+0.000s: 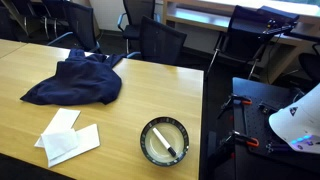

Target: Take the marker out of the bowl and put it on the table

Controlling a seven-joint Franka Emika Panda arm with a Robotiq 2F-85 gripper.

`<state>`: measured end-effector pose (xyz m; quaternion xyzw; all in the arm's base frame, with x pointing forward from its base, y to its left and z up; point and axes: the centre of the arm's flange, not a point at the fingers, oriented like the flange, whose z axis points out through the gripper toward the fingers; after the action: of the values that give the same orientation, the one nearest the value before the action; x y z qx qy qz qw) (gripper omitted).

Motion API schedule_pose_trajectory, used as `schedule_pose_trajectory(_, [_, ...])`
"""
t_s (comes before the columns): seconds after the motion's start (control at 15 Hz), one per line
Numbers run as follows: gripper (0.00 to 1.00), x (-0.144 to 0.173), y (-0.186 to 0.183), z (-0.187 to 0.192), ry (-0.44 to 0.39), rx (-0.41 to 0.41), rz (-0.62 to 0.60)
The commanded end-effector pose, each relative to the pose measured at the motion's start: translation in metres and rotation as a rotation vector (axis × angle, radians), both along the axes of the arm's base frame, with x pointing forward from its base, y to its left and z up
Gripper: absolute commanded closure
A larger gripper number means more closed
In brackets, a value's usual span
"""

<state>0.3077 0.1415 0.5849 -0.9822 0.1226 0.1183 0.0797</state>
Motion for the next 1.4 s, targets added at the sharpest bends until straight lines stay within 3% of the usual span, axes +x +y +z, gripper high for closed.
schedule_pose_trajectory(0.0, [0.0,0.0,0.0,0.0,0.0,0.0,0.0])
schedule_pose_trajectory(0.33, [0.0,0.0,0.0,0.0,0.0,0.0,0.0])
schedule_pose_trajectory(0.67, [0.0,0.049,0.017,-0.037,-0.014,-0.055,-0.269])
schedule_pose_trajectory(0.8, [0.0,0.074,0.02,-0.062,-0.027,-0.062,-0.327])
schedule_pose_trajectory(1.2, [0.0,0.135,0.024,-0.165,-0.118,-0.045,-0.332])
schedule_pose_trajectory(1.33, [0.0,0.149,0.025,-0.205,-0.115,-0.087,-0.347])
